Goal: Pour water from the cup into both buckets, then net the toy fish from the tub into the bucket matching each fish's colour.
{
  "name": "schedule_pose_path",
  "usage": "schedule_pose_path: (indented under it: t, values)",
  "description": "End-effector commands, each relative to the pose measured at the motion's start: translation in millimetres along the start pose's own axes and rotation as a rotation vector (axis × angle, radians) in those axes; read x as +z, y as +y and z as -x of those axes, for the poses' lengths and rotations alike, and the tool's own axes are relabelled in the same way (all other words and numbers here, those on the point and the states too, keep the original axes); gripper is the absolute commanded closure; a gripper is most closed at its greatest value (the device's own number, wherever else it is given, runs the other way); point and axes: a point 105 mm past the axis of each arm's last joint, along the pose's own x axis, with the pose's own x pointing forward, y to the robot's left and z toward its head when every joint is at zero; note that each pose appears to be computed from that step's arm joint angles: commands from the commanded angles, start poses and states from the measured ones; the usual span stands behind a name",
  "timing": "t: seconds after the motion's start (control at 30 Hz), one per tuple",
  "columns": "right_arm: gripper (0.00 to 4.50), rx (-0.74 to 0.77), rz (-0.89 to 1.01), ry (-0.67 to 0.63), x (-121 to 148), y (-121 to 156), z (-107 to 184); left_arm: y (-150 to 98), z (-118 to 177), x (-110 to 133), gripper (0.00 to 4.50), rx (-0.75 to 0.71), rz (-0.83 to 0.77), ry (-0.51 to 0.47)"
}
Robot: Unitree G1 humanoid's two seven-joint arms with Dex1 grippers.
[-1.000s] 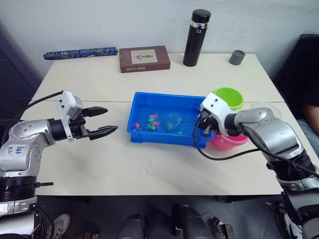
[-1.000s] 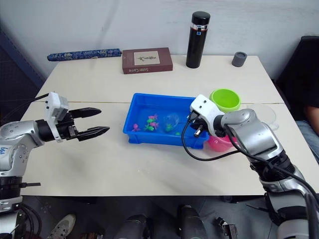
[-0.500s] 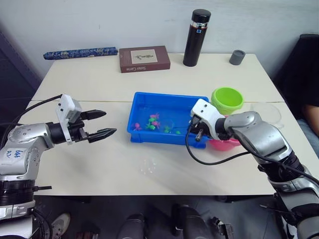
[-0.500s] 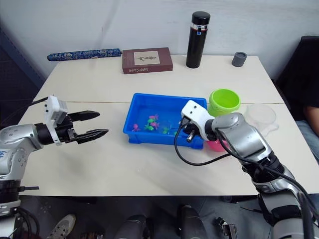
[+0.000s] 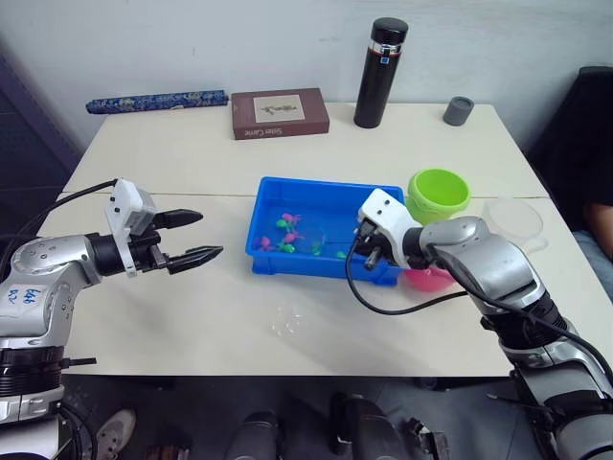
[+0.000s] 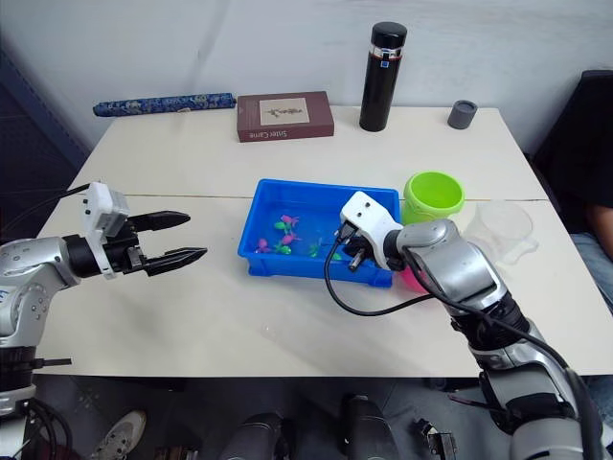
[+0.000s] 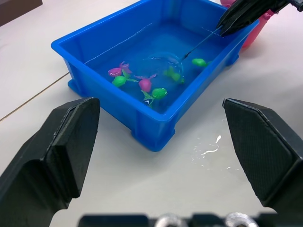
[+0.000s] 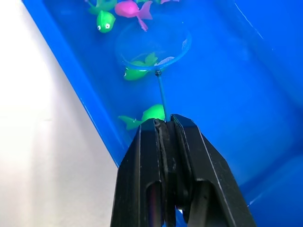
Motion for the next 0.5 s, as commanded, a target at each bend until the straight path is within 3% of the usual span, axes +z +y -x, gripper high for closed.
schedule_pose_path:
  t: [0.03, 0.5]
  values:
    - [4.50, -0.027, 0.044, -0.026, 12, -5, 7, 0, 8, 12, 0.03, 0.016, -0.036, -0.028]
    - [4.50, -0.013, 0.047, -0.058, 23, 2, -9, -1, 11, 11, 0.03, 0.025, -0.032, -0.027]
